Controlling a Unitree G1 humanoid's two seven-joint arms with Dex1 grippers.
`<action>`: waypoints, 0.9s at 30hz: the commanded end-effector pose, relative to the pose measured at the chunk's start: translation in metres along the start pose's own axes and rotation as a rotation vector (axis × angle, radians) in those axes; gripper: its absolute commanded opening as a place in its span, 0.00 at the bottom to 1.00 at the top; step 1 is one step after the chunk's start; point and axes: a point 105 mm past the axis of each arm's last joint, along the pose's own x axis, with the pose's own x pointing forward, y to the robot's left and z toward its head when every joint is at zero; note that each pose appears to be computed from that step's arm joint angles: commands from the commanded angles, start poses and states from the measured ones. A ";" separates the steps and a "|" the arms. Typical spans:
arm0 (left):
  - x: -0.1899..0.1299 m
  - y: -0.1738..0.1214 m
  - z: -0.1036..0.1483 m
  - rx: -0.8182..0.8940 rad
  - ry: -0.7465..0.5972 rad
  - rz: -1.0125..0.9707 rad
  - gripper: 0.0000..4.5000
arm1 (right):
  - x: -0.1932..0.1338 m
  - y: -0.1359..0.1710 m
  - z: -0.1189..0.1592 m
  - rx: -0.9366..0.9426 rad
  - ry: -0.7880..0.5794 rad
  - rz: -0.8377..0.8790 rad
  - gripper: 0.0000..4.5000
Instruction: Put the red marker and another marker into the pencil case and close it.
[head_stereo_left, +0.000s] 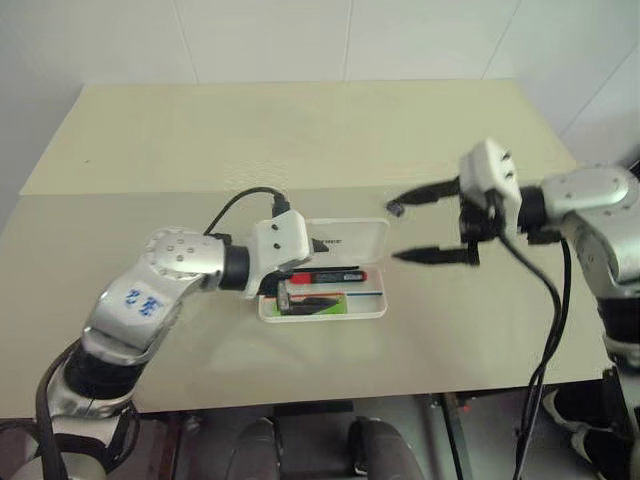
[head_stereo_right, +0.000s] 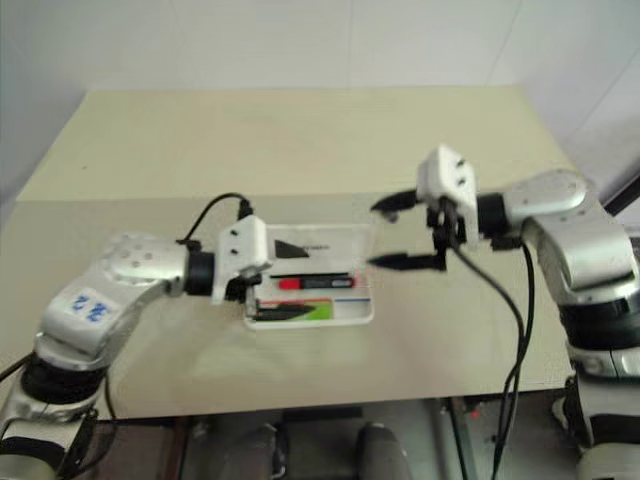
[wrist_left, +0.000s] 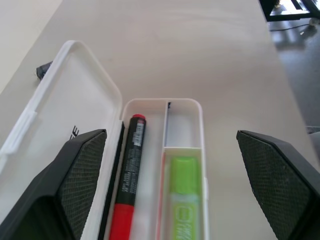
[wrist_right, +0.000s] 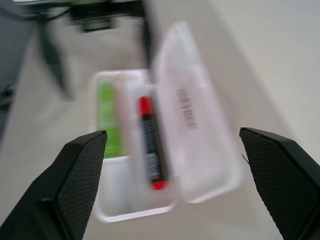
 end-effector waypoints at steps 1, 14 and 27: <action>-0.024 -0.002 0.023 0.040 -0.044 0.079 0.99 | -0.015 -0.044 0.003 0.002 -0.023 -0.205 1.00; -0.069 0.073 0.041 -0.071 -0.082 0.515 0.99 | 0.023 -0.123 -0.084 0.324 0.273 -0.716 1.00; -0.066 0.063 0.031 -0.102 -0.057 0.496 0.99 | 0.047 -0.107 -0.108 0.447 0.299 -0.677 1.00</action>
